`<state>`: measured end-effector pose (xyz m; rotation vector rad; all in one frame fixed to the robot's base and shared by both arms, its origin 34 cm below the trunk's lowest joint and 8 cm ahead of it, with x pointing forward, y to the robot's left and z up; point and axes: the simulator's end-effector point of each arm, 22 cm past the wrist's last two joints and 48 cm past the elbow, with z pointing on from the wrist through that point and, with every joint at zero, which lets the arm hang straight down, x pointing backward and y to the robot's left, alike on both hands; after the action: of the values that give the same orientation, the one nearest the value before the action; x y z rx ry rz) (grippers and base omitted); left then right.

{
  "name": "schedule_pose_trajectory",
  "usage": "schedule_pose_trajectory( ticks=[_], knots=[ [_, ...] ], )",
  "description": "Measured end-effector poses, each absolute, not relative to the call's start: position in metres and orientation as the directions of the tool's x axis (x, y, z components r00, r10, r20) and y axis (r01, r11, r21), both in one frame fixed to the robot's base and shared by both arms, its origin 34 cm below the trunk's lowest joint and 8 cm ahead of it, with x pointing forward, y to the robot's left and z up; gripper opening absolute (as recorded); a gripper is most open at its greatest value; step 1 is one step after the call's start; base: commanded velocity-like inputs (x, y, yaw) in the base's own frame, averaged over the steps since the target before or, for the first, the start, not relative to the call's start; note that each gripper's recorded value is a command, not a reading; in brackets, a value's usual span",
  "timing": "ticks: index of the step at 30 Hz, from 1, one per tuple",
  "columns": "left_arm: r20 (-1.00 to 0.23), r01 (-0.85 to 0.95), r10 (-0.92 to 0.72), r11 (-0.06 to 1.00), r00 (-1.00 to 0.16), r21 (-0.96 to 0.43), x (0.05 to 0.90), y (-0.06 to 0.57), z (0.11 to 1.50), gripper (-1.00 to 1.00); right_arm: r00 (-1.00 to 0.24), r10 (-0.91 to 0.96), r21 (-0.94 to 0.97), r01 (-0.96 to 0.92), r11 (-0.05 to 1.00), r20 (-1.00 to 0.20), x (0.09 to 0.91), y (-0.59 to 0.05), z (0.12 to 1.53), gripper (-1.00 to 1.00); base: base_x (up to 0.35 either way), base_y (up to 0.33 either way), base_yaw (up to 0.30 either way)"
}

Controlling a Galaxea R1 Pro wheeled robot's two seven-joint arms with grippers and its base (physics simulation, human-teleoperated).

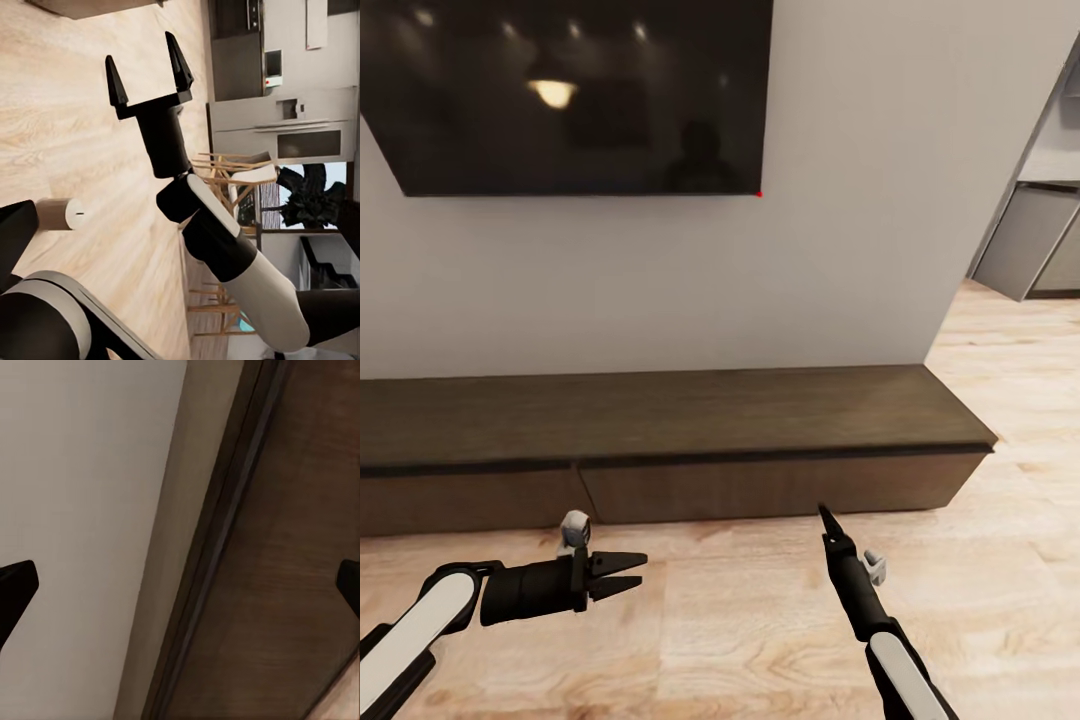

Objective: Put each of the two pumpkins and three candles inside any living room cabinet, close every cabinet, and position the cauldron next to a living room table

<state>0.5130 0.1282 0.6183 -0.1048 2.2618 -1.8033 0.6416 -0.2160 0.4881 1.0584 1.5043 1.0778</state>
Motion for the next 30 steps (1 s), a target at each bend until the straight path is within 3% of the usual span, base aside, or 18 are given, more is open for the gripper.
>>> schedule_pose_trajectory(
  ticks=[30],
  knots=[
    [-0.143, 0.101, -0.201, 0.206, -0.969, -0.973, 0.51, 0.125, 0.623, 1.0, -0.168, 0.966, 0.977, 0.058, 0.207, -0.195, 0.635, -0.206, 0.49, 1.0, 0.171, 0.012, 0.0]
  ],
)
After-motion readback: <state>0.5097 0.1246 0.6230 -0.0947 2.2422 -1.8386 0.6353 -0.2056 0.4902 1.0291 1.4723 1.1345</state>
